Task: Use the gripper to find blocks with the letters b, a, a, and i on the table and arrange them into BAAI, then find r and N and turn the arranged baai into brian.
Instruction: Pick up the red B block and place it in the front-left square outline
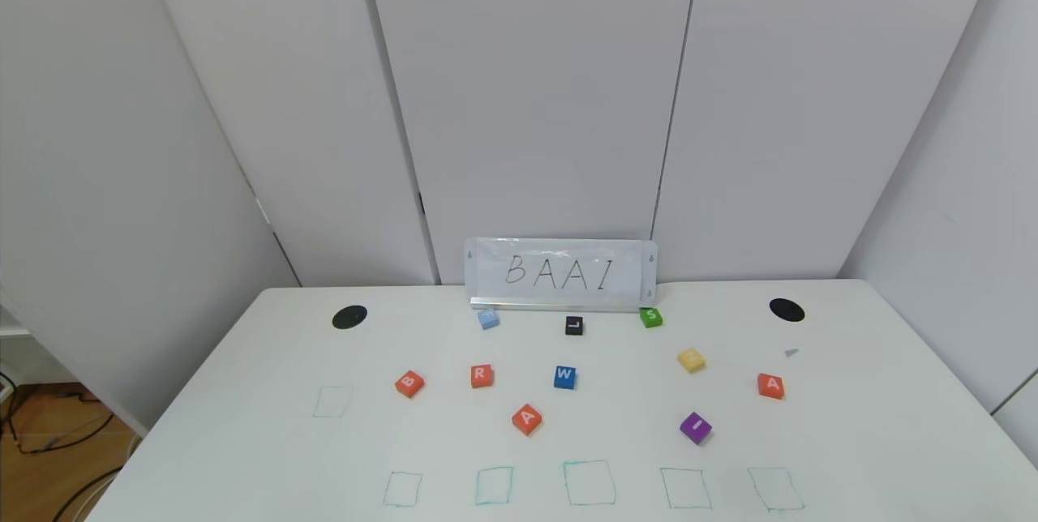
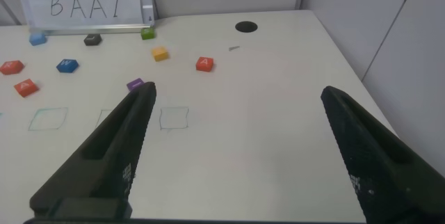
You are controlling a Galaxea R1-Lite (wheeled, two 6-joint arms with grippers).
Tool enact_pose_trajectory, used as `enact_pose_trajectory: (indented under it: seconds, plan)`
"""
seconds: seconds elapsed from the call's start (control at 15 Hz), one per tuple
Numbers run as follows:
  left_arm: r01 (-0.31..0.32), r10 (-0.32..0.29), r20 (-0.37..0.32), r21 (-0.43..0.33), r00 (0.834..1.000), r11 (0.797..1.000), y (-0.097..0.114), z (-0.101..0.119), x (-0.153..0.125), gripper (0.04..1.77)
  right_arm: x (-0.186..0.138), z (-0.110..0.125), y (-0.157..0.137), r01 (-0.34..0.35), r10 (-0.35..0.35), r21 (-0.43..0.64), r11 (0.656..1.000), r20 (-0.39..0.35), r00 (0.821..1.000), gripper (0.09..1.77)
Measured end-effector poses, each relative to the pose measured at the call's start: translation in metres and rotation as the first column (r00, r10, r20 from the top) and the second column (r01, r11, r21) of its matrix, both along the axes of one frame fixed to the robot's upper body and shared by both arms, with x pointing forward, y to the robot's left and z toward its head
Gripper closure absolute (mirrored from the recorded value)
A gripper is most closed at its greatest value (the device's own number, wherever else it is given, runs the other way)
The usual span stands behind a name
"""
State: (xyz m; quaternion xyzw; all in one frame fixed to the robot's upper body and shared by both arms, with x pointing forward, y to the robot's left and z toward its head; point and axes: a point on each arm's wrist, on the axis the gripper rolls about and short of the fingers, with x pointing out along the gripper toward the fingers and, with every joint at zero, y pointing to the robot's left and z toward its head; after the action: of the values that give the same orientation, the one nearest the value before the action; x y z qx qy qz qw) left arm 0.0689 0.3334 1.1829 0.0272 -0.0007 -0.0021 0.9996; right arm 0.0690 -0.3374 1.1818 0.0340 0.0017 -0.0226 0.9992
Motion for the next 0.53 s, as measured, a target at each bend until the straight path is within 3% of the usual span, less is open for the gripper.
enact_pose_trajectory:
  seconds: [0.53]
  plan:
    - [0.001, -0.001, -0.001, 0.0, 1.0, 1.0, 0.0, -0.0002, 0.0, 0.09, 0.0, -0.0002, 0.0, 0.001, -0.001, -0.004, 1.0, -0.002, 1.0, 0.15]
